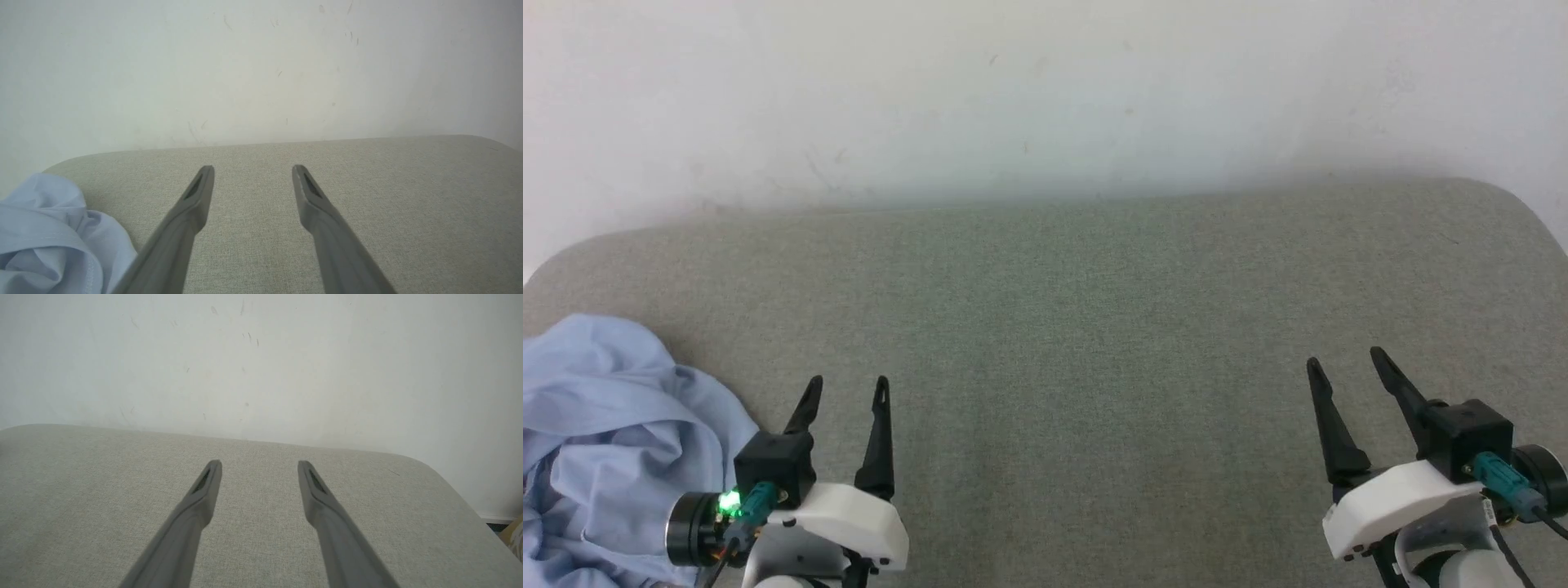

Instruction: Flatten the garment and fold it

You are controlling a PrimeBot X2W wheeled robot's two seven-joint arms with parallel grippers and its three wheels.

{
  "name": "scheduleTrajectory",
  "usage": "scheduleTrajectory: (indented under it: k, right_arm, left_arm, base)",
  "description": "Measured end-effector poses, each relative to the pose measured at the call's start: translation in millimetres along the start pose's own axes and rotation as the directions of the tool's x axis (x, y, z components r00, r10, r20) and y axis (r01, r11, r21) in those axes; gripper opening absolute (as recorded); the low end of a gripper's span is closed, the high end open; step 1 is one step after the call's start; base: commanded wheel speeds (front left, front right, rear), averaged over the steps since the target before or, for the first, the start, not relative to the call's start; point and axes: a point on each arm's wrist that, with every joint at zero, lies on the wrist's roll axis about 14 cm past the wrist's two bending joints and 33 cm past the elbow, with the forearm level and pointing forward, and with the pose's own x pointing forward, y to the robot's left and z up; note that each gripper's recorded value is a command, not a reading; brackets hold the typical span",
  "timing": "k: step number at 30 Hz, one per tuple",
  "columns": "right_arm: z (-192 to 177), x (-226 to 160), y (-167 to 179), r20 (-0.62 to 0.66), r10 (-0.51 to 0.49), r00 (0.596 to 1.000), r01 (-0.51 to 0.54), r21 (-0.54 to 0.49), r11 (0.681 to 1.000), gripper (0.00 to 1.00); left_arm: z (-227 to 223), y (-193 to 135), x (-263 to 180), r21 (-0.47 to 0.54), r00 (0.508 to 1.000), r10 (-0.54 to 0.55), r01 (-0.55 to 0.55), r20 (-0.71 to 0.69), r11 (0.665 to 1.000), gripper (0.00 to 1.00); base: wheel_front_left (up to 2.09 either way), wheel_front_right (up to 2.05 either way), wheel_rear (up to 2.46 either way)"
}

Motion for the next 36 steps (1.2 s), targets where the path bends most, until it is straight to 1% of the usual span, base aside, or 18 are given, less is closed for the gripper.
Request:
scheduleTrajectory:
  k: [7, 17, 28, 36]
  right_arm:
    - [2.3, 2.9, 4.5, 0.016, 0.014, 1.000, -0.014, 0.008, 1.000, 1.00]
    - [4.0, 10.8, 18.1, 0.034, 0.057, 0.998, -0.057, 0.017, 0.998, 1.00]
    - [5.7, 22.3, 43.8, 0.048, 0.134, 0.990, -0.135, 0.017, 0.991, 1.00]
    - [6.8, 31.2, 67.1, 0.056, 0.202, 0.978, -0.203, 0.009, 0.979, 1.00]
  left_arm:
    - [2.0, 4.6, -3.1, -0.025, 1.000, 0.017, -0.017, 0.013, 1.000, 1.00]
    - [4.6, 19.1, -10.8, -0.061, 0.997, 0.067, -0.065, 0.034, 0.996, 1.00]
    - [6.6, 42.8, -24.5, -0.084, 0.988, 0.148, -0.144, 0.050, 0.986, 1.00]
    - [8.6, 63.6, -39.6, -0.100, 0.973, 0.220, -0.213, 0.065, 0.972, 1.00]
  base:
    - [0.00, 0.00, 0.00]
    - [0.00, 0.00, 0.00]
    - [0.00, 0.00, 0.00]
    - [0.00, 0.00, 0.00]
